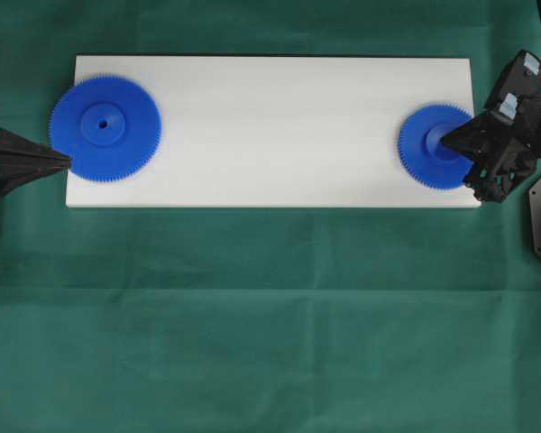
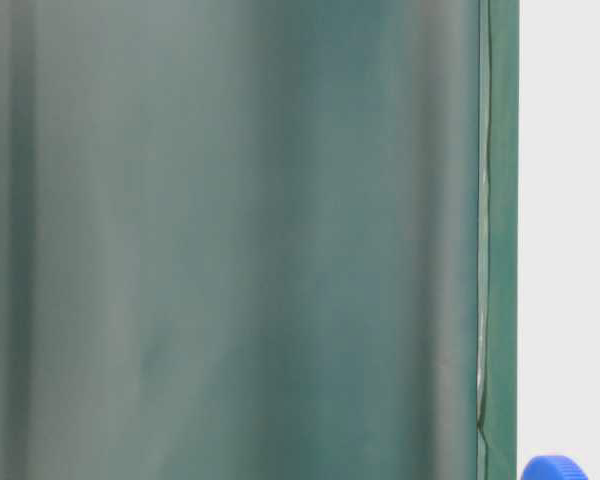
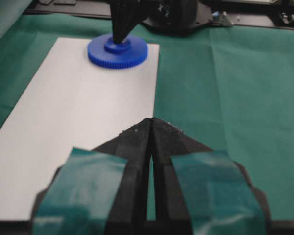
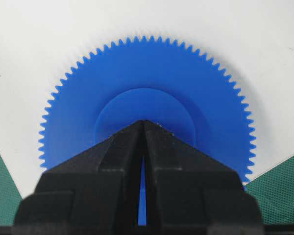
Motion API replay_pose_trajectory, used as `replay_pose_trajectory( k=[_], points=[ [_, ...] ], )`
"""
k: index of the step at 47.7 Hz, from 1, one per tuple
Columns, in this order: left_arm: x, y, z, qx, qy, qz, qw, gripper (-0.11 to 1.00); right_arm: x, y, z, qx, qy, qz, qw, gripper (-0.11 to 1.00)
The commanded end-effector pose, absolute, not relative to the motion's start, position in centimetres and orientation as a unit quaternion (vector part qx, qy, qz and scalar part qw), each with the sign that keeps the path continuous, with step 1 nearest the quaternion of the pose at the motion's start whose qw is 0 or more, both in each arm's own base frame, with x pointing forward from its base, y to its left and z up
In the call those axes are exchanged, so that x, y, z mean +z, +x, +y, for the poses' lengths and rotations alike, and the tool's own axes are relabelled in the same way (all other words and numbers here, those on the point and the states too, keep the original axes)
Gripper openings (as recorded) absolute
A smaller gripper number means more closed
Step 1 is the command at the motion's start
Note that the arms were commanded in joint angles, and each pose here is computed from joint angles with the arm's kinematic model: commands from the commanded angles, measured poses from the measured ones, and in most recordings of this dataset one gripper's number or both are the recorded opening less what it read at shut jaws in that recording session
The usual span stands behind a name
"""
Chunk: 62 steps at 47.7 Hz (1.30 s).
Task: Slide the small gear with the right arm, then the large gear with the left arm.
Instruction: 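Lift the right gripper off the small gear and hold beside it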
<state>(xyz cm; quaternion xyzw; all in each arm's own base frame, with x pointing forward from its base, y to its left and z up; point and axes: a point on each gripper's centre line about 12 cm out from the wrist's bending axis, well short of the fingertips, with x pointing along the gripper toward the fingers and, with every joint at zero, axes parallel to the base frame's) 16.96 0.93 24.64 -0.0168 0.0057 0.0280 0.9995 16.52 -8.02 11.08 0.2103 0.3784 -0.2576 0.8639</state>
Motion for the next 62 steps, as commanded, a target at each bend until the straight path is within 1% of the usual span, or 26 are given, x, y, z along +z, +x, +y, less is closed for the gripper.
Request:
replay_pose_trajectory(
  k=[1,11,25,40,47,62],
  points=[
    [25.0,17.1,0.9,0.028,-0.017,0.002,0.999,0.00,11.4,16.8,-8.2,-0.258,0.208,0.373,0.867,0.50],
    [25.0,17.1,0.9,0.028,-0.017,0.002,0.999,0.00,12.2,17.3,-8.5,-0.254,0.197,0.361,0.876,0.50],
    [25.1,17.2,0.9,0.028,-0.017,0.001,0.999,0.00,16.3,18.6,-9.2,-0.247,0.155,0.300,0.908,0.50],
    [25.2,17.2,0.9,0.028,-0.017,0.000,0.999,0.00,19.9,18.0,-8.8,-0.243,0.132,0.233,0.932,0.50],
    [25.2,17.2,0.9,0.027,-0.017,0.000,0.999,0.00,20.2,17.3,-8.5,-0.243,0.128,0.220,0.936,0.50],
    [25.6,17.3,1.0,0.030,-0.016,0.000,0.999,0.00,19.7,16.9,-8.3,-0.242,0.128,0.220,0.936,0.50]
  ],
)
